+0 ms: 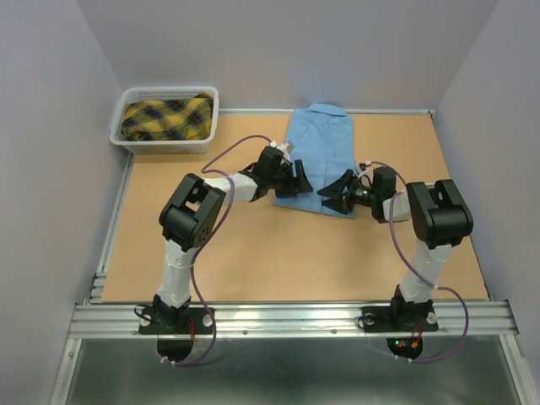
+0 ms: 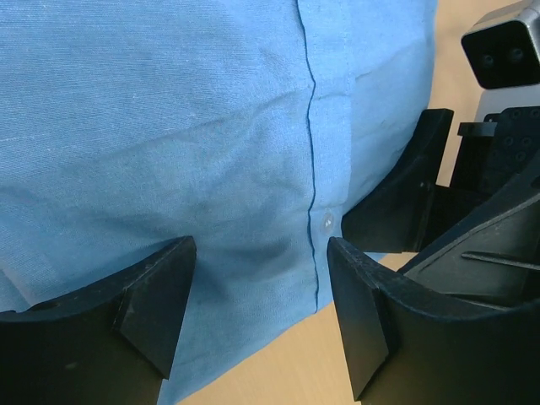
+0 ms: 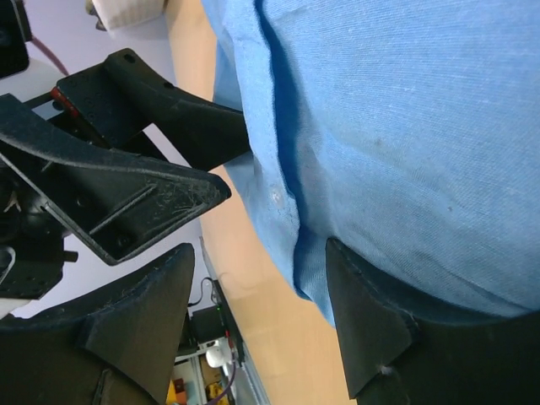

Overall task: Fold and stack the long sleeve shirts
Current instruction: Fold the shirt

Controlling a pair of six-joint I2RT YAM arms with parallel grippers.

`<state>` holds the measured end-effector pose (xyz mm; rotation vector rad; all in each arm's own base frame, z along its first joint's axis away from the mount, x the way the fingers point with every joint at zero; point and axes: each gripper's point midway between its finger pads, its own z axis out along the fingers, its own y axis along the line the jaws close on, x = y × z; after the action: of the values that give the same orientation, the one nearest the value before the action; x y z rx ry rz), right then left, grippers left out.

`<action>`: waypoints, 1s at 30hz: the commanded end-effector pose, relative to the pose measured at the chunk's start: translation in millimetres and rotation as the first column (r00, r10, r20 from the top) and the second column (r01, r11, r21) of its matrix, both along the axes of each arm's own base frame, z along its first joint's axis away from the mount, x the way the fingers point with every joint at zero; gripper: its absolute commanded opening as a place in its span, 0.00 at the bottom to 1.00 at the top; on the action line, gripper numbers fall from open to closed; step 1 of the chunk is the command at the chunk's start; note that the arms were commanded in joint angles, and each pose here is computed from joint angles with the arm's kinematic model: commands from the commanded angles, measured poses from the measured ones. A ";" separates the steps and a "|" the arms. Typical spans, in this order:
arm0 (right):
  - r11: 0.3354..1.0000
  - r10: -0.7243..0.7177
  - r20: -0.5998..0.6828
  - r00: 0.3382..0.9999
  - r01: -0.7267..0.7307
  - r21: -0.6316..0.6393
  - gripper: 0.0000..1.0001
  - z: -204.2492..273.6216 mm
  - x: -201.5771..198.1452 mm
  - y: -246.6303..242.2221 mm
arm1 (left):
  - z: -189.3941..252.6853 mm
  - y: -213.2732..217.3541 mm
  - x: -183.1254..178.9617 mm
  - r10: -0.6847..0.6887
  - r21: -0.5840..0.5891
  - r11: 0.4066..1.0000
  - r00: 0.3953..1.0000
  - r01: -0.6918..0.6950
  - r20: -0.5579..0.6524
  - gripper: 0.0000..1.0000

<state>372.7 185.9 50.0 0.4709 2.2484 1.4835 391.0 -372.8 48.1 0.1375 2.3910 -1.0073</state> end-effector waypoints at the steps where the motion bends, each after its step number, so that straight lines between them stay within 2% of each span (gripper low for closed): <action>1: 0.997 -0.034 -0.077 0.996 0.029 -0.065 0.70 -42.0 -20.4 -6.6 | -38.1 19.7 -26.8 0.007 0.060 0.998 0.994 -0.001 -0.109 0.76; 9: 0.998 -0.024 -0.083 0.996 0.020 -0.057 0.70 -30.8 -57.6 -8.4 | -52.5 47.7 -75.4 0.026 0.077 0.997 0.978 -0.010 -0.205 0.76; 16: 1.000 -0.005 -0.022 1.000 0.004 -0.018 0.70 12.3 -91.2 -1.0 | -56.8 76.2 -136.0 0.026 0.106 0.994 0.969 0.000 -0.246 0.76; 19: 0.999 0.024 0.058 0.998 -0.022 -0.043 0.71 43.0 -102.2 7.4 | -53.5 84.0 -156.2 0.025 0.105 0.995 0.967 0.001 -0.252 0.76; 22: 0.997 0.044 0.108 0.993 -0.037 -0.063 0.72 59.4 -106.8 10.9 | -40.0 86.8 -160.3 0.026 0.083 0.997 0.973 -0.007 -0.229 0.76; 28: 0.995 0.101 0.149 0.984 -0.098 -0.024 0.73 81.0 -111.0 34.5 | 44.3 84.1 -145.0 0.061 -0.046 0.997 0.997 -0.063 -0.043 0.77; 30: 0.993 0.120 0.154 0.981 -0.120 -0.010 0.73 83.6 -112.0 45.3 | 61.0 84.0 -144.0 0.085 -0.097 0.992 0.996 -0.086 -0.020 0.77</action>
<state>254.9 210.3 116.8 0.2797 2.2183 1.4817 243.1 -291.0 70.9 0.0374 2.4534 -1.0471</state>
